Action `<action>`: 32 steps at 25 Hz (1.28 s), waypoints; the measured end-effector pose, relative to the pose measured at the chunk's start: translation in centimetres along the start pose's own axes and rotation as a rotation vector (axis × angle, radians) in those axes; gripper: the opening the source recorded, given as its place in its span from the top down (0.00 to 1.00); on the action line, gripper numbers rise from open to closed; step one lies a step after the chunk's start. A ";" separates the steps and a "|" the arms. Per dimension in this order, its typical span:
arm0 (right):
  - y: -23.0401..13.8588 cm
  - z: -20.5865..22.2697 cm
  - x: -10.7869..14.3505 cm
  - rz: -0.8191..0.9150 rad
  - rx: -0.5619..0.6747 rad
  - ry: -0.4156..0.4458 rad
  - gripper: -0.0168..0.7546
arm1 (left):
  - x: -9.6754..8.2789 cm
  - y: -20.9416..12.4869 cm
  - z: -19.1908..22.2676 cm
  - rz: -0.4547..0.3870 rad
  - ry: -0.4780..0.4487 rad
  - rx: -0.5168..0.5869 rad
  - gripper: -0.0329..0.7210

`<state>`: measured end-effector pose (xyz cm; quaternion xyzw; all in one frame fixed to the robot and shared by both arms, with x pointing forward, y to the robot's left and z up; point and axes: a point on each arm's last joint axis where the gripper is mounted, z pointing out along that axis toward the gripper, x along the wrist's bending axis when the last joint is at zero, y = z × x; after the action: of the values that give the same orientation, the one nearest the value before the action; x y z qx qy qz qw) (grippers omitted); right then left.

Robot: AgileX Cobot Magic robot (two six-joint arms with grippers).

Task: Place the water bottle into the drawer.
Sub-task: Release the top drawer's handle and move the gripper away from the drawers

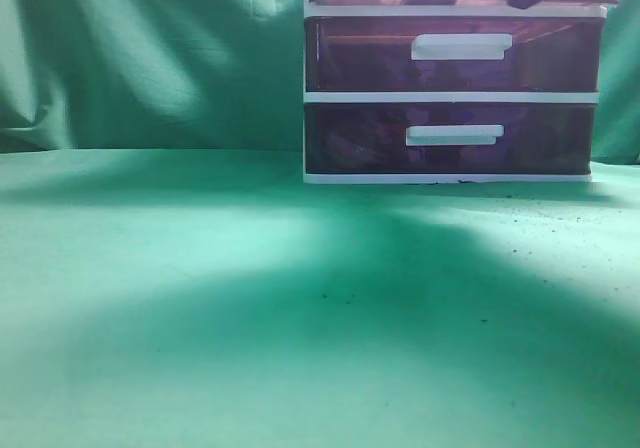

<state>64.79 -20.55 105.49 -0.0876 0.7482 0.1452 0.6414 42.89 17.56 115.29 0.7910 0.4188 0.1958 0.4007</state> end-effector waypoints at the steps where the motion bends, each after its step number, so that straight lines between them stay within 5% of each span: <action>1: 0.0 0.3 0.0 0.000 -0.002 -0.005 0.85 | 0.0 -0.6 -0.5 0.000 0.000 -0.005 0.96; 7: -0.1 1.3 0.0 0.080 -0.010 -0.024 0.85 | -0.2 -2.4 -2.5 -0.010 -0.002 -0.041 0.96; 15: -0.3 1.5 0.0 0.192 0.000 -0.025 0.37 | -0.2 -2.3 -2.7 -0.015 -0.006 -0.059 0.96; 26: 2.6 -3.2 -0.3 0.248 -0.058 0.005 0.36 | -0.1 -2.3 -2.7 0.002 0.011 -0.059 0.96; 32: 7.5 -9.0 -1.4 0.519 -0.110 0.081 0.36 | -0.4 -2.3 -5.0 -0.020 -0.013 -0.137 0.96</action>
<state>54.24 -16.50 108.85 0.0667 0.7619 0.3413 0.5464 38.30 20.34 116.47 0.7587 0.4097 0.2151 0.4586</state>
